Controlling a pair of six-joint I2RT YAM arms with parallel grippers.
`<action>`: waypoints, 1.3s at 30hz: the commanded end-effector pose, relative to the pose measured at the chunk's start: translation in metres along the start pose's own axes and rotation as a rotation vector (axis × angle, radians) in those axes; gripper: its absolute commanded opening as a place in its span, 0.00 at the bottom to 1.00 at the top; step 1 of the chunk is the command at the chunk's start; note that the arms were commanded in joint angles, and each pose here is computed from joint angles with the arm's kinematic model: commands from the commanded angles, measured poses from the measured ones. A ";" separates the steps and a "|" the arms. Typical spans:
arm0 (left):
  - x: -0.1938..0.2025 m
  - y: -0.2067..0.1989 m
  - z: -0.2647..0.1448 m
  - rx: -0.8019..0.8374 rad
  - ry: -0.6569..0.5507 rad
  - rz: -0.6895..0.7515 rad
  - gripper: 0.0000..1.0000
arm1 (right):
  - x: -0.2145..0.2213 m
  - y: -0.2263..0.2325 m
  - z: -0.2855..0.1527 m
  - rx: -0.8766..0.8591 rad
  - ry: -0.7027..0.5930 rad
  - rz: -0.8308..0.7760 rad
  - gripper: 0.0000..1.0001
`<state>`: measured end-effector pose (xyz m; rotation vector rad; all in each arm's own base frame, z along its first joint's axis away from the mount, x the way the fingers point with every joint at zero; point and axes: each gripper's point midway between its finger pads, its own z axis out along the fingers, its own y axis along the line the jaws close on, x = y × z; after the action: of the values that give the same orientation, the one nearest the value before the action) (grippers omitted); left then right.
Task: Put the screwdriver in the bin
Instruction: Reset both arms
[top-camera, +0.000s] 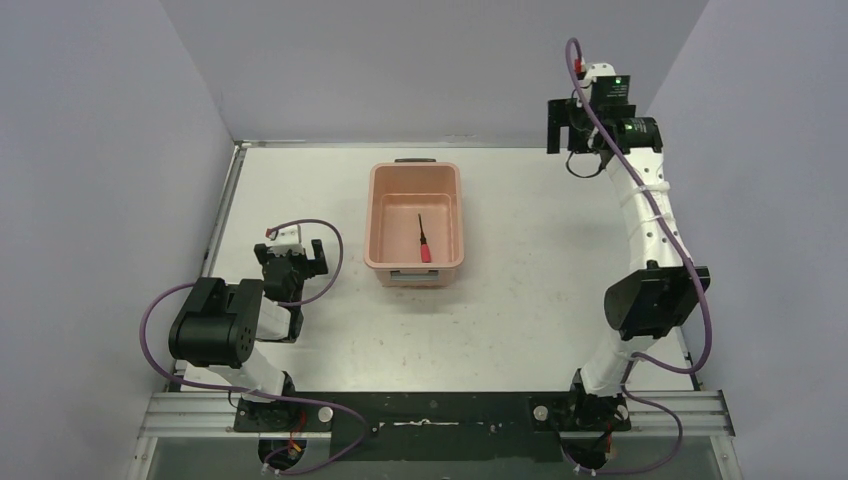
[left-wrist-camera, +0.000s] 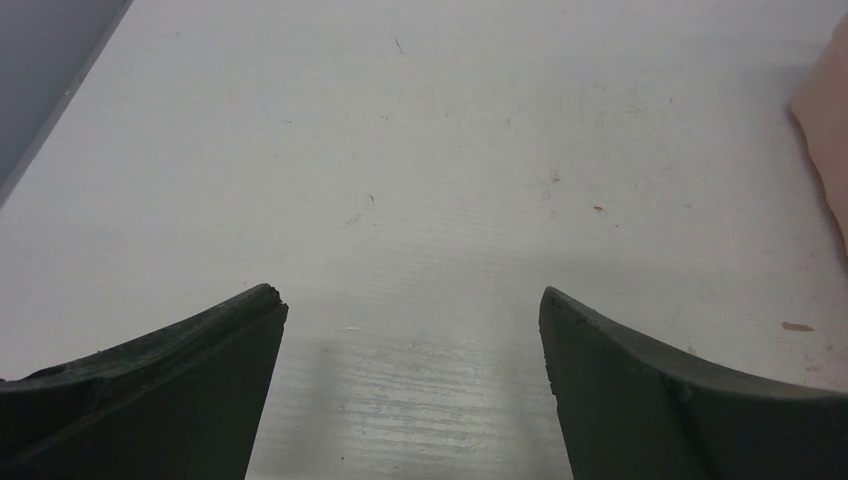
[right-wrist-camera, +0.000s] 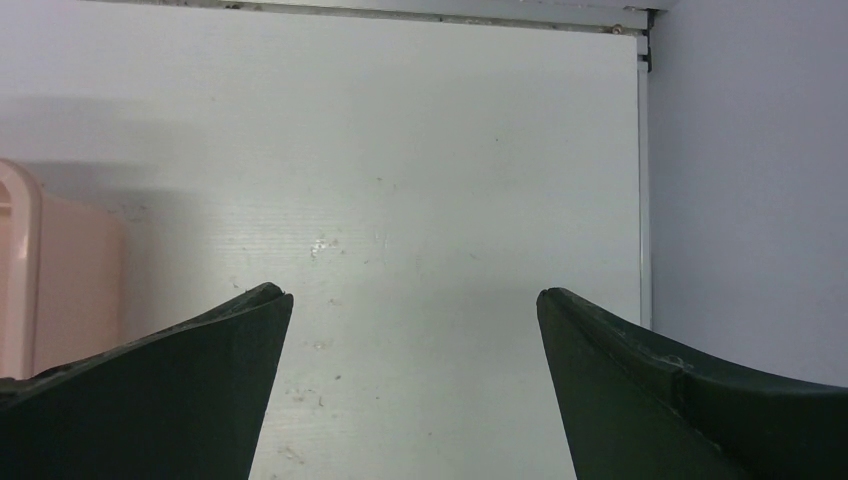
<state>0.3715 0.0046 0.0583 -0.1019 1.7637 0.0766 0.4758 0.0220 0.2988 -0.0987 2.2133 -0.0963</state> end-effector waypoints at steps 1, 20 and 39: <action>-0.017 -0.002 0.006 0.003 -0.051 -0.001 0.97 | -0.028 -0.019 -0.021 -0.060 -0.122 0.027 1.00; -0.016 -0.002 0.006 0.003 -0.050 0.000 0.97 | -0.027 -0.020 -0.017 -0.036 -0.112 0.046 1.00; -0.016 -0.002 0.006 0.003 -0.049 -0.001 0.97 | -0.022 -0.015 -0.025 -0.039 -0.135 0.066 1.00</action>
<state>0.3715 0.0046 0.0583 -0.1022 1.7637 0.0770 0.4776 0.0055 0.3007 -0.0788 2.1888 -0.0326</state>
